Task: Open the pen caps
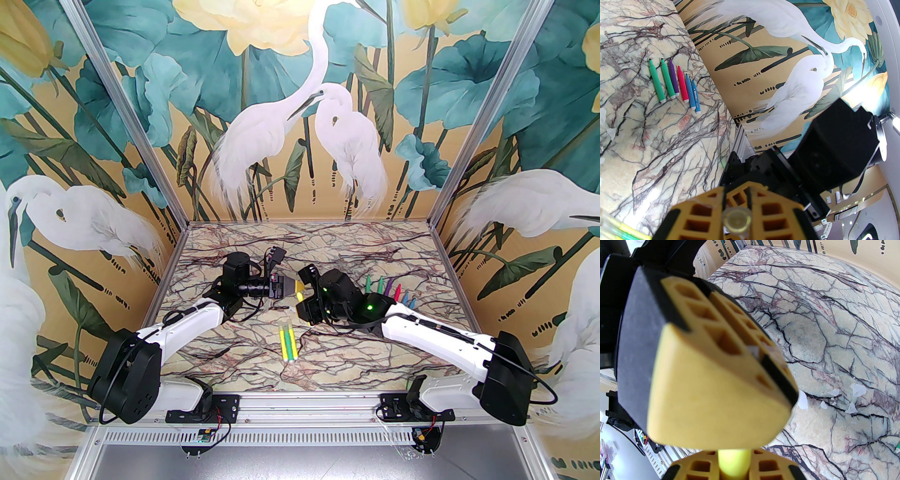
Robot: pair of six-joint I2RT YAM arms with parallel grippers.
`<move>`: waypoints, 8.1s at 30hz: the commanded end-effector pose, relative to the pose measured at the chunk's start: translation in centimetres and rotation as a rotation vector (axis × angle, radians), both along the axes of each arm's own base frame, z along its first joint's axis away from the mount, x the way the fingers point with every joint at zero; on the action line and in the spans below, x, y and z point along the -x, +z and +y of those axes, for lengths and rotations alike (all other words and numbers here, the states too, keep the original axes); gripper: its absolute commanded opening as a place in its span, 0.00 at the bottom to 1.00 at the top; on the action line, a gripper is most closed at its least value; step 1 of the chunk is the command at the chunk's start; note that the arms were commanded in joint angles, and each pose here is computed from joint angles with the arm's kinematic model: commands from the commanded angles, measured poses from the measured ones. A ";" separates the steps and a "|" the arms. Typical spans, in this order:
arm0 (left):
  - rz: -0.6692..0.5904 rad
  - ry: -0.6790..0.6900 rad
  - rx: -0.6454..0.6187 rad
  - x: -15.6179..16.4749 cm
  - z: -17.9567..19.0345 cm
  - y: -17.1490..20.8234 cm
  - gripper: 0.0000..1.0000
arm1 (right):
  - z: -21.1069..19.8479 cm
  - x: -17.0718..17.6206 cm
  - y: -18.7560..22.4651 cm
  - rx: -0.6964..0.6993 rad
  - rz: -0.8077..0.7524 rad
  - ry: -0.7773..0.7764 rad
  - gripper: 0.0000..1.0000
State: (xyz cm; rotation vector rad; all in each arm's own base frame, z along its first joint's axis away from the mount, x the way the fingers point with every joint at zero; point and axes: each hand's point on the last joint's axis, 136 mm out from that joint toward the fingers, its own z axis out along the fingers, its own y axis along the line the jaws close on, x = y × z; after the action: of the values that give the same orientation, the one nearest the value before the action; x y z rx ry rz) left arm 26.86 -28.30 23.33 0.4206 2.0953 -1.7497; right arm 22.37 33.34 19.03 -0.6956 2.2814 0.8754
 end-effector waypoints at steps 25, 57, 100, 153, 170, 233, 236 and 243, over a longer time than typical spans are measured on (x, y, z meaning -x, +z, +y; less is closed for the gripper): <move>0.007 0.212 0.012 -5.5 2.7 1.7 0.00 | -3.8 3.5 -3.1 0.087 0.072 0.017 0.06; 0.138 0.379 -0.762 -5.4 9.3 -10.0 0.00 | -17.5 -3.5 -5.8 0.247 0.046 -0.635 0.07; 0.153 0.271 -1.181 -4.9 10.2 -18.5 0.00 | -38.7 -4.1 -10.6 0.343 0.338 -1.294 0.14; 0.205 0.195 -1.296 -4.5 11.1 -21.7 0.26 | -40.5 -6.1 -17.5 0.333 0.649 -1.225 0.25; 0.149 0.245 -1.189 -4.6 10.2 -16.9 0.34 | -39.6 -7.3 -17.6 0.269 0.645 -1.182 0.27; 0.113 0.530 -0.856 -3.6 12.8 -10.8 0.70 | -17.5 -6.2 -6.0 0.308 0.285 -0.508 0.41; 0.126 0.599 -0.822 -3.4 14.7 -10.6 0.72 | -14.0 -5.6 -6.4 0.336 0.278 -0.405 0.41; 0.140 0.678 -0.813 -2.6 17.0 -10.8 0.75 | -5.9 -4.6 -7.6 0.367 0.259 -0.210 0.41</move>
State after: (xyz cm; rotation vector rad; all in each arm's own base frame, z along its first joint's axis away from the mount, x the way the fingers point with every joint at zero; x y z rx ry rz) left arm 29.38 -11.42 12.25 -0.1857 2.5932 -0.4992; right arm 26.79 24.83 11.03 -0.4578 2.7527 0.4397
